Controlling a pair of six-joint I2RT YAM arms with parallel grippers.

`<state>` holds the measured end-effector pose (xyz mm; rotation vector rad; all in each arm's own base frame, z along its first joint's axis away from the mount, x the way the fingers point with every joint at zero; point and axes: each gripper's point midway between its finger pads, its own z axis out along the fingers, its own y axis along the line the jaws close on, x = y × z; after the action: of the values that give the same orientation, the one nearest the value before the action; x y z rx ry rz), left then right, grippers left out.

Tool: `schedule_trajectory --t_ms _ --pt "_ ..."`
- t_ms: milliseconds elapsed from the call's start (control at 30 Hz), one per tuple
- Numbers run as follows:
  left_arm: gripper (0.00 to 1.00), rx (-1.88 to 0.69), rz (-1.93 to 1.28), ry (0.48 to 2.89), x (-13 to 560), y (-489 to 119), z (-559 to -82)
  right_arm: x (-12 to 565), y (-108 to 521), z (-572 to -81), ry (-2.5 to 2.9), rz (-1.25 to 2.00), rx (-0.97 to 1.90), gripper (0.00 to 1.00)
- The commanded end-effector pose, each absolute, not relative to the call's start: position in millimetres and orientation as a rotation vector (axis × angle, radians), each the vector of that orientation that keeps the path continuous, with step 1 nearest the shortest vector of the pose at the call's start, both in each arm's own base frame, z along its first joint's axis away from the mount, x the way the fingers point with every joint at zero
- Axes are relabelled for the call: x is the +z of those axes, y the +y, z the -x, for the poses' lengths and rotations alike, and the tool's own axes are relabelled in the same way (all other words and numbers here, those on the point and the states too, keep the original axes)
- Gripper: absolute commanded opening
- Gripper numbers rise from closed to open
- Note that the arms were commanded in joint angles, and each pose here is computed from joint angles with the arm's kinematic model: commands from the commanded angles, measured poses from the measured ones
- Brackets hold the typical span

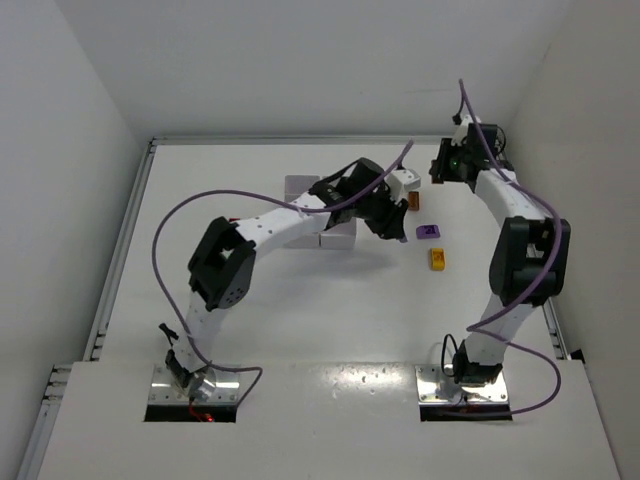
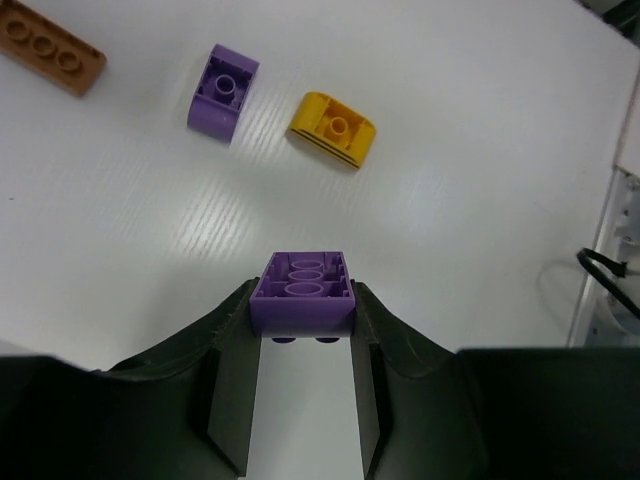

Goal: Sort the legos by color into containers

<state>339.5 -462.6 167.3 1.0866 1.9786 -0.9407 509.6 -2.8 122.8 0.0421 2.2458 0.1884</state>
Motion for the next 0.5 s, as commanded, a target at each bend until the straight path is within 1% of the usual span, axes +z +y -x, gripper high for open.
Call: schedule_trajectory --t_ms 0,33,100,133,167,200,333,367,400,467 --pt "0.0 -0.906 -1.026 2.006 154.9 -476.9 -359.9 166.4 -22.7 -504.8 2.141 -0.106 0.173 0.0" --pt "0.0 -0.904 -1.043 2.037 132.8 -483.8 -359.0 171.5 -28.6 -502.0 2.135 -0.116 0.174 0.0" --pt "0.0 -0.895 -1.036 2.032 127.9 -491.2 -367.9 175.6 -31.7 -493.6 2.135 -0.122 0.182 0.0" --pt "0.03 -0.893 -1.039 2.041 116.7 -496.2 -372.5 174.0 -33.5 -488.6 2.144 -0.127 0.191 0.0" --pt "0.03 -0.89 -1.042 2.057 107.5 -496.2 -372.5 179.2 -31.3 -487.8 2.133 -0.118 0.203 0.0" --pt "0.04 -0.882 -1.032 2.042 109.2 -499.6 -378.1 177.8 -33.7 -484.1 2.136 -0.112 0.204 0.0" --pt "0.16 -0.88 -1.035 2.054 97.0 -503.1 -381.3 186.0 -33.6 -475.1 2.127 -0.099 0.214 0.0" --pt "0.21 -0.881 -1.034 2.049 94.0 -505.4 -383.5 180.7 -31.3 -471.7 2.144 -0.086 0.225 0.0" --pt "0.24 -0.884 -1.044 2.049 90.3 -510.0 -380.0 185.4 -31.2 -471.0 2.134 -0.084 0.223 0.0" --pt "0.26 -0.887 -1.042 2.04 94.1 -511.4 -381.2 186.2 -27.3 -468.3 2.132 -0.072 0.244 0.0"
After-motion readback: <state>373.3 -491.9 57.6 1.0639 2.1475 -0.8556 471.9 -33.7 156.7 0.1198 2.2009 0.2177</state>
